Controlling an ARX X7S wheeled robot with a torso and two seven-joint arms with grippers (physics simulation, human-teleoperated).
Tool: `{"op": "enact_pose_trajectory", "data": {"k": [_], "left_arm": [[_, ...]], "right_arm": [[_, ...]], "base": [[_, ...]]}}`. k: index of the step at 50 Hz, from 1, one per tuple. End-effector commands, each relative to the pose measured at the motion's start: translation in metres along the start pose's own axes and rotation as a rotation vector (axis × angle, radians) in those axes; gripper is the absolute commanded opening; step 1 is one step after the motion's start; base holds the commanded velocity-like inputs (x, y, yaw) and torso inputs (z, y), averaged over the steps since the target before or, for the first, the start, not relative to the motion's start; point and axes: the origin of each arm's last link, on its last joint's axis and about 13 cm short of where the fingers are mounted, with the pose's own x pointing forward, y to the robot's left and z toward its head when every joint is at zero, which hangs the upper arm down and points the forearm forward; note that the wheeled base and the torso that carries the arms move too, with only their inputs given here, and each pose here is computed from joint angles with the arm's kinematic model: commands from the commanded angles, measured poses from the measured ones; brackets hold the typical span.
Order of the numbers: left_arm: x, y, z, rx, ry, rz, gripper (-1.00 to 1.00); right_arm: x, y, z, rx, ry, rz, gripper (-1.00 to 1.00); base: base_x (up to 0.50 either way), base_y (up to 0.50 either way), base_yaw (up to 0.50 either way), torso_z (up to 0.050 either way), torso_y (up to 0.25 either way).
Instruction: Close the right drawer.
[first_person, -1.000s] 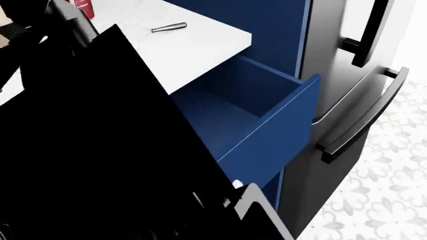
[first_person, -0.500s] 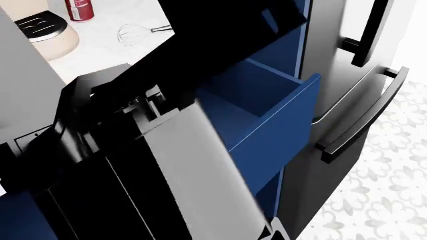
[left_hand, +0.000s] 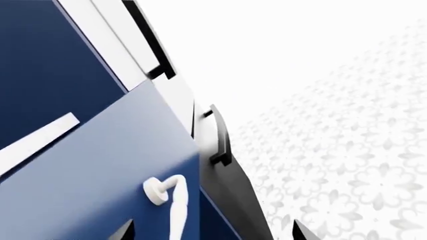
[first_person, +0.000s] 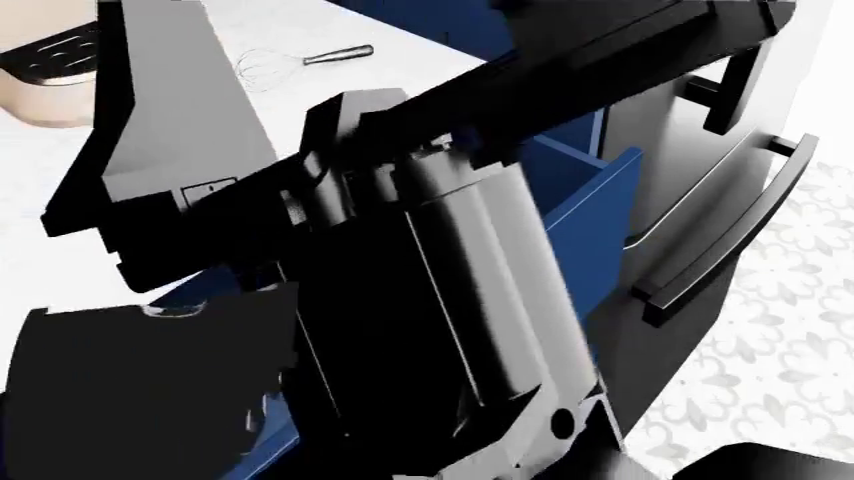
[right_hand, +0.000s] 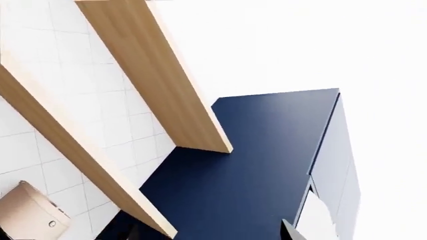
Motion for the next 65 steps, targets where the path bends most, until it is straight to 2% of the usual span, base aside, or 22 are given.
{"op": "enact_pose_trajectory", "data": {"k": [1,2,4,9,14,21,31,40,43,49,51,60,65], "left_arm": [[-0.004,0.01,-0.009,-0.01,0.05,0.064,1.0],[-0.004,0.01,-0.01,-0.01,0.052,0.067,1.0],[-0.005,0.01,-0.01,-0.009,0.055,0.069,1.0],[-0.004,0.013,-0.01,-0.008,0.059,0.077,1.0],[-0.004,0.013,-0.01,-0.006,0.059,0.08,1.0],[-0.005,0.012,-0.01,-0.008,0.058,0.082,1.0],[-0.005,0.021,-0.014,-0.014,0.115,0.136,1.0],[-0.017,0.044,-0.027,-0.063,0.233,0.343,1.0],[-0.021,0.052,-0.03,-0.069,0.251,0.377,1.0],[-0.023,0.062,-0.032,-0.063,0.256,0.409,1.0],[-0.023,0.064,-0.032,-0.064,0.257,0.418,1.0],[-0.025,0.069,-0.033,-0.043,0.264,0.422,1.0],[-0.026,0.074,-0.034,-0.021,0.272,0.424,1.0]], "right_arm": [[0.002,-0.024,-0.005,-0.162,0.004,-0.296,1.0],[0.001,-0.028,-0.002,-0.219,0.004,-0.329,1.0],[0.001,-0.029,0.0,-0.264,0.004,-0.349,1.0],[-0.001,-0.029,0.009,-0.43,-0.069,-0.349,1.0],[-0.003,-0.028,0.01,-0.482,-0.053,-0.361,1.0],[-0.003,-0.028,0.006,-0.46,-0.023,-0.358,1.0],[0.0,-0.026,-0.001,-0.44,-0.005,-0.33,1.0],[0.015,-0.024,0.0,-0.377,-0.048,-0.294,1.0],[0.021,-0.025,0.004,-0.368,-0.065,-0.284,1.0],[0.028,-0.026,0.011,-0.353,-0.074,-0.273,1.0],[0.03,-0.028,0.01,-0.314,-0.043,-0.278,1.0],[0.03,-0.027,0.001,-0.299,0.065,-0.242,1.0],[0.03,-0.028,-0.001,-0.306,0.072,-0.239,1.0]], "base": [[0.0,0.0,0.0,0.0,0.0],[0.0,0.0,0.0,0.0,0.0],[0.0,0.0,0.0,0.0,0.0],[0.0,0.0,0.0,0.0,0.0],[0.0,0.0,0.0,0.0,0.0],[0.0,0.0,0.0,0.0,0.0],[0.0,0.0,0.0,0.0,0.0],[0.0,0.0,0.0,0.0,0.0],[0.0,0.0,0.0,0.0,0.0],[0.0,0.0,0.0,0.0,0.0],[0.0,0.0,0.0,0.0,0.0],[0.0,0.0,0.0,0.0,0.0],[0.0,0.0,0.0,0.0,0.0]]}}
